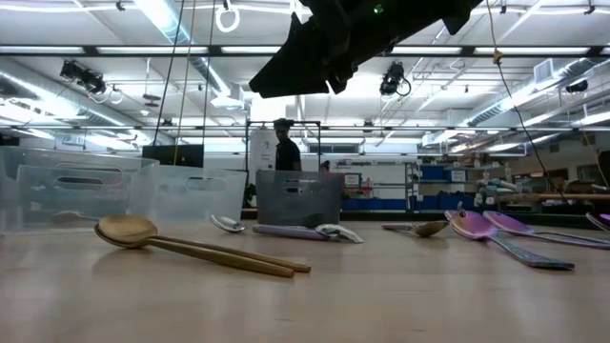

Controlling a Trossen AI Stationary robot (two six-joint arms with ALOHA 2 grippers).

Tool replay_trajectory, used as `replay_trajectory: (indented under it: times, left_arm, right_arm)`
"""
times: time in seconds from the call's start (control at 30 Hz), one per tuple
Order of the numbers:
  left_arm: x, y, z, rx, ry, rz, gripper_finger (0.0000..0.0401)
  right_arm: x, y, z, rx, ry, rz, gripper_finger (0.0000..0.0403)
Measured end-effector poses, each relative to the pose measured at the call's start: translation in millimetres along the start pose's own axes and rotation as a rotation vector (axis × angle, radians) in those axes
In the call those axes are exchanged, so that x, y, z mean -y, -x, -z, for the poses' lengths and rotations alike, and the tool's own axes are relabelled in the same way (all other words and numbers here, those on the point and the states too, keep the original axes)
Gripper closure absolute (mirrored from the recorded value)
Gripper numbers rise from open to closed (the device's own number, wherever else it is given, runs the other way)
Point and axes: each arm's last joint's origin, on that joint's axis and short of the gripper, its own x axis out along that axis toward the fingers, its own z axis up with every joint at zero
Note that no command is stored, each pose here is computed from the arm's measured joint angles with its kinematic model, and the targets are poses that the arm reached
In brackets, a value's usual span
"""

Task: Sort silverware by color (type)
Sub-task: Put the gold spoon into the bottom transparent bin

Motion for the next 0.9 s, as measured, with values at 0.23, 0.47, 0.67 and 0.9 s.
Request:
replay_trajectory:
  times: [0.23,0.47,0.67,0.9]
  left_arm:
    - [-1.8,1.1,1.8,0.001,-0.021,-0.016,0.0259]
    - [-4.0,8.3,1.9,0.017,-0.027,-0.030,0.0259]
    - [-6.4,8.3,1.6,0.056,-0.032,-0.084,0.0259]
    - [-9.6,-6.7,7.3,0.018,-0.085,-0.082,0.0259]
  right_arm:
    - [0.0,0.0,0.0,0.000,0.000,0.000,0.0236]
    - [-0.1,0.0,-0.1,0.001,0.000,-0.001,0.0236]
    - [-0.1,0.0,-0.7,0.007,-0.006,-0.004,0.0236]
    - [-0.5,0.0,-0.7,0.007,-0.006,-0.019,0.0236]
